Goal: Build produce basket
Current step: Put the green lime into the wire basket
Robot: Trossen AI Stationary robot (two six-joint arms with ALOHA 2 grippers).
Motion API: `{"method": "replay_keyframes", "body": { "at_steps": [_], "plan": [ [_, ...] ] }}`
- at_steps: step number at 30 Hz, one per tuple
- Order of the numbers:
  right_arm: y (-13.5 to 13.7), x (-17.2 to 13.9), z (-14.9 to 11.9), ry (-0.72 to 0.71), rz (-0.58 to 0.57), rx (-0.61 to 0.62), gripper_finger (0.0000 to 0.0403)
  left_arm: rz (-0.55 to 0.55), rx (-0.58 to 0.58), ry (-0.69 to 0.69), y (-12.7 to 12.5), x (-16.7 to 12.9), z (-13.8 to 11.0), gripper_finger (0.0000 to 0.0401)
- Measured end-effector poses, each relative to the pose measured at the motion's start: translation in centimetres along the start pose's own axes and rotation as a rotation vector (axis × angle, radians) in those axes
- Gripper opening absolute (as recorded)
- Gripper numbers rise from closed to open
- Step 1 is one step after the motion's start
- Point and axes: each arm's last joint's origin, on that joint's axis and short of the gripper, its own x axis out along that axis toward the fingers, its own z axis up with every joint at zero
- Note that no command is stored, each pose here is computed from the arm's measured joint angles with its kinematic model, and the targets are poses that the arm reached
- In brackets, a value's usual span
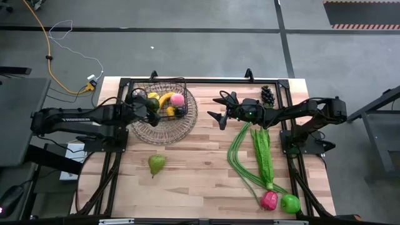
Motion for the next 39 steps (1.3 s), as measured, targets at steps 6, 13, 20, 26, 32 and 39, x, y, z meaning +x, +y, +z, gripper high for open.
{"method": "replay_keyframes", "body": {
  "at_steps": [6,13,20,26,32,39],
  "plan": [
    [0.00,0.00,0.00,0.000,0.000,0.007,0.0332,0.025,-0.037,0.041,0.68,0.43,-0.08,0.0305],
    [0.00,0.00,0.00,0.000,0.000,0.004,0.0332,0.014,-0.031,0.052,0.77,0.50,-0.08,0.0305],
    [0.00,0.00,0.00,0.000,0.000,0.004,0.0332,-0.054,-0.002,0.080,0.56,0.49,-0.14,0.0305],
    [0.01,0.00,0.00,0.000,0.000,0.004,0.0332,-0.050,0.016,0.072,0.56,0.49,-0.08,0.0305],
    [0.01,0.00,0.00,0.000,0.001,0.004,0.0332,-0.049,0.016,0.073,0.57,0.49,-0.09,0.0305],
    [0.01,0.00,0.00,0.000,0.001,0.004,0.0332,-0.016,0.017,0.059,0.66,0.50,-0.05,0.0331]
  ]
}}
